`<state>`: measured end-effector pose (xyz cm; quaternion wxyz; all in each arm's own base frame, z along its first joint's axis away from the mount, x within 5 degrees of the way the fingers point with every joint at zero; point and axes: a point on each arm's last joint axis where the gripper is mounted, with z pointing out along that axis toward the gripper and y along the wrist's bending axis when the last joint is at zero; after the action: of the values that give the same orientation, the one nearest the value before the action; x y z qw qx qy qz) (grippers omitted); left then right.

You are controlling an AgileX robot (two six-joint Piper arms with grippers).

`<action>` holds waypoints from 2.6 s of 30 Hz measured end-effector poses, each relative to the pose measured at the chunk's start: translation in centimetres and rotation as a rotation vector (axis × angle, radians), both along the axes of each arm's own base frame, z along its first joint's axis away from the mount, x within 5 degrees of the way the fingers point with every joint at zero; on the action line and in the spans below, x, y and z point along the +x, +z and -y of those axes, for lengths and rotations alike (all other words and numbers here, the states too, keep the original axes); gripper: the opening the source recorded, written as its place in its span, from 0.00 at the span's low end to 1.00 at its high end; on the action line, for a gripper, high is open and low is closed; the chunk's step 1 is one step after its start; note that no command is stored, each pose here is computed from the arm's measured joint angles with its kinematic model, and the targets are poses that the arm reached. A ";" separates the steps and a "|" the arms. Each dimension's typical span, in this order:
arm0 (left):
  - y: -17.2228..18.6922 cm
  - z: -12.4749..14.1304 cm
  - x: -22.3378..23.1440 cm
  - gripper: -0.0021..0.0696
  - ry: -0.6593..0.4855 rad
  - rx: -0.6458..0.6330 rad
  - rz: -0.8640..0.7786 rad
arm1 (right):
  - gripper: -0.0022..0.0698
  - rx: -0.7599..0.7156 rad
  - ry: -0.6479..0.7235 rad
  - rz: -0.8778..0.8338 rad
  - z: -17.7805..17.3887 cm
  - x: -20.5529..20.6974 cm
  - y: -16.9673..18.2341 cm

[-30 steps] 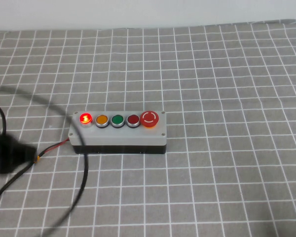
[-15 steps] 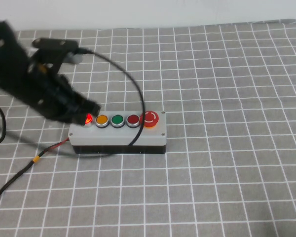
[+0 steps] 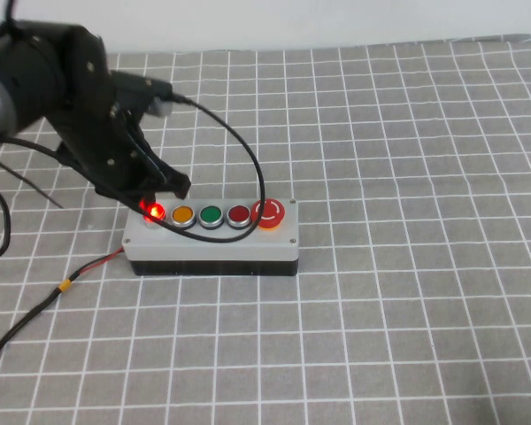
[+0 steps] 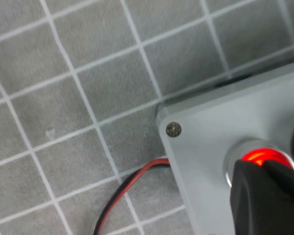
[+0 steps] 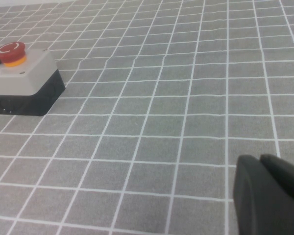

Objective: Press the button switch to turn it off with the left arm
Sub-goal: Press the button to turn off

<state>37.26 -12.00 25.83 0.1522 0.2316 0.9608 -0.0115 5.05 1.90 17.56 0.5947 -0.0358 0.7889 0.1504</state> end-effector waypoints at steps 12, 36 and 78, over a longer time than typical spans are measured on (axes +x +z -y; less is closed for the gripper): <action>-0.5 0.2 0.8 0.02 0.002 0.001 0.014 | 0.01 0.000 0.000 0.000 0.0 0.0 0.0; -1.2 0.3 1.1 0.02 0.006 0.014 -0.028 | 0.01 0.000 0.000 0.000 0.0 0.0 0.0; 4.5 -0.9 -2.4 0.02 0.003 -0.022 0.104 | 0.01 0.000 0.000 0.000 0.0 0.0 0.0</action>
<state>34.86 -11.12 30.37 0.2043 0.2286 0.9518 -0.0096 5.05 1.90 17.56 0.5947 -0.0358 0.7889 0.1504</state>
